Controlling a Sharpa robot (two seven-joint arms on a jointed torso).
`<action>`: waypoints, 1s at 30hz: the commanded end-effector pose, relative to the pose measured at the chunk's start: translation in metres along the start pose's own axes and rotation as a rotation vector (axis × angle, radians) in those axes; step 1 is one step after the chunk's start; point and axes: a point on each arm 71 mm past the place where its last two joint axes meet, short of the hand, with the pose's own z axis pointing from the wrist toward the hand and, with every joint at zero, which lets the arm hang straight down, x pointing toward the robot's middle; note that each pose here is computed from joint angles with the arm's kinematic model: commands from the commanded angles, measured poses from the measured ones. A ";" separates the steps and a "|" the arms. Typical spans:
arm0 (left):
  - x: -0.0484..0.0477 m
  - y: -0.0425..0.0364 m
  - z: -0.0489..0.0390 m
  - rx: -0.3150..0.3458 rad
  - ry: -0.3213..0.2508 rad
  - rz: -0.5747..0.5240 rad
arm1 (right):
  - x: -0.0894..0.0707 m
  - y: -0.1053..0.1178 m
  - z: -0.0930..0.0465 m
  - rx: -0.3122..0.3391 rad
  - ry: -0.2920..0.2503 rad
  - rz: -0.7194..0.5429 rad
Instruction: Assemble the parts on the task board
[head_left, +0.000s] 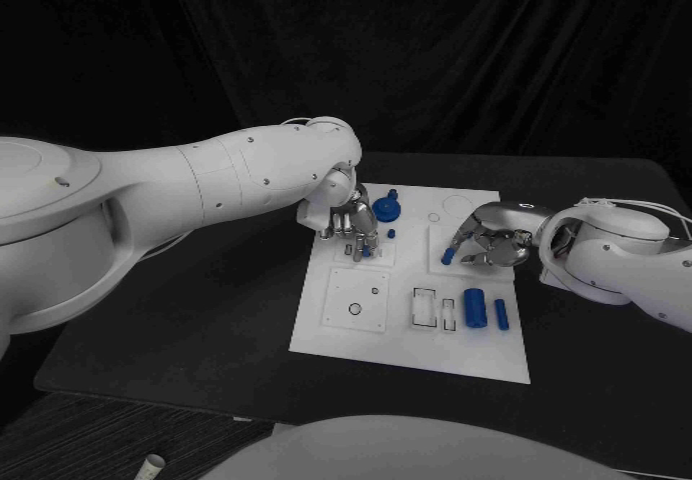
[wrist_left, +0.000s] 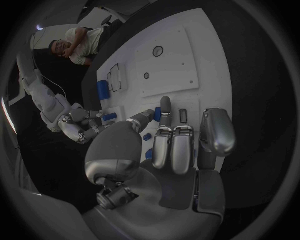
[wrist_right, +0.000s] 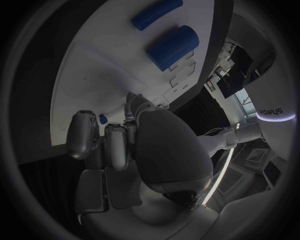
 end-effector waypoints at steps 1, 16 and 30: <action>0.0007 0.0053 0.0022 -0.068 -0.011 -0.009 | 0.001 0.000 0.000 0.010 0.006 -0.005; 0.0000 0.0053 0.0025 -0.068 -0.021 -0.019 | 0.002 -0.001 0.000 0.010 0.008 -0.005; -0.0011 0.0091 0.0019 -0.089 -0.047 0.004 | 0.002 -0.002 -0.001 0.013 0.012 -0.004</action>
